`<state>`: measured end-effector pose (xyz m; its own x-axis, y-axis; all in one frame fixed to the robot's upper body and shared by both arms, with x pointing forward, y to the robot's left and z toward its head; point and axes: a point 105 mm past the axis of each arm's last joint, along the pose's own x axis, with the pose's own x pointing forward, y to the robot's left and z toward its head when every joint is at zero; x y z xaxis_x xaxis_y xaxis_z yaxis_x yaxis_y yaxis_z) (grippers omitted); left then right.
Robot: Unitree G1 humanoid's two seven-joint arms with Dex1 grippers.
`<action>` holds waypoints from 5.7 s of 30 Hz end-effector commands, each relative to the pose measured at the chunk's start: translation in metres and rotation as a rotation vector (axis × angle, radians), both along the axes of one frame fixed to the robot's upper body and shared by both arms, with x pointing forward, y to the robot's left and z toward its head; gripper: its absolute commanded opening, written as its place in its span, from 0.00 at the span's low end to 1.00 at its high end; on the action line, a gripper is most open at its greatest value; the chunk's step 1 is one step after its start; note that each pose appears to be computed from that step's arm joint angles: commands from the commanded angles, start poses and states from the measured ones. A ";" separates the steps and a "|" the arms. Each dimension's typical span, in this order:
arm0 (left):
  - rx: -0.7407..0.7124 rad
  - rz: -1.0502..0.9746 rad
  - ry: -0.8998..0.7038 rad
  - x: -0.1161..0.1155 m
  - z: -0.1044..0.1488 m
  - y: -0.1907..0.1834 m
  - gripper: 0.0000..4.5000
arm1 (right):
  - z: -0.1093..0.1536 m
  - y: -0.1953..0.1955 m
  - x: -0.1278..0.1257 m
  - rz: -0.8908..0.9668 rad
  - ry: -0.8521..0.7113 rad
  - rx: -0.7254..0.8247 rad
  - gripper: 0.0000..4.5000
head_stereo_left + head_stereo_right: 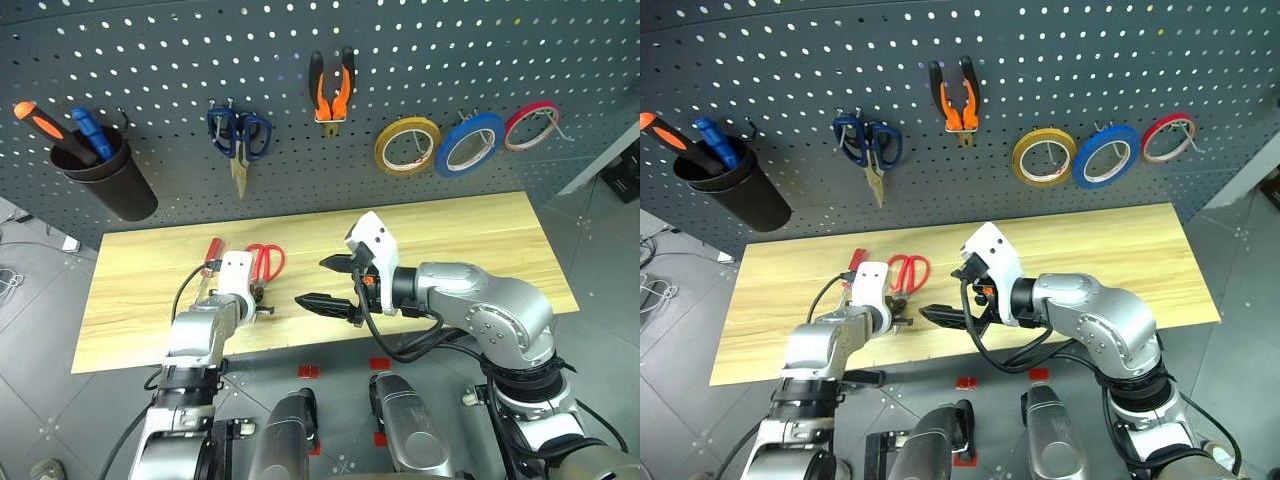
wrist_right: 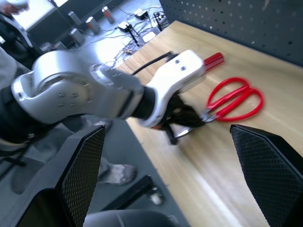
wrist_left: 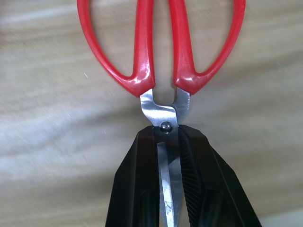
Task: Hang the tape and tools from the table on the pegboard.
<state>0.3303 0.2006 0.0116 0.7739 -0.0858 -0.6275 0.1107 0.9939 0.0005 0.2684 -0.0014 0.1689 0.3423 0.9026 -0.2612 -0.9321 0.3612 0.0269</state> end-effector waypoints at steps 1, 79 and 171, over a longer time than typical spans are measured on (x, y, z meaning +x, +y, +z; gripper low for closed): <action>0.022 -0.036 -0.132 -0.016 0.017 0.007 0.07 | 0.025 0.002 -0.007 0.032 -0.272 0.017 1.00; 0.431 -0.037 -0.961 0.009 0.185 -0.007 0.42 | 0.089 0.008 -0.003 0.017 -0.670 0.300 1.00; 0.208 -0.085 -1.263 -0.007 0.373 0.126 0.19 | 0.140 0.018 0.022 0.041 -0.583 0.210 1.00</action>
<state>0.3270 0.3263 0.3746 0.8633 -0.1582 0.4792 0.0231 0.9610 0.2757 0.2972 0.0158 0.2951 0.3552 0.9301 0.0938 -0.8501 0.3631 -0.3815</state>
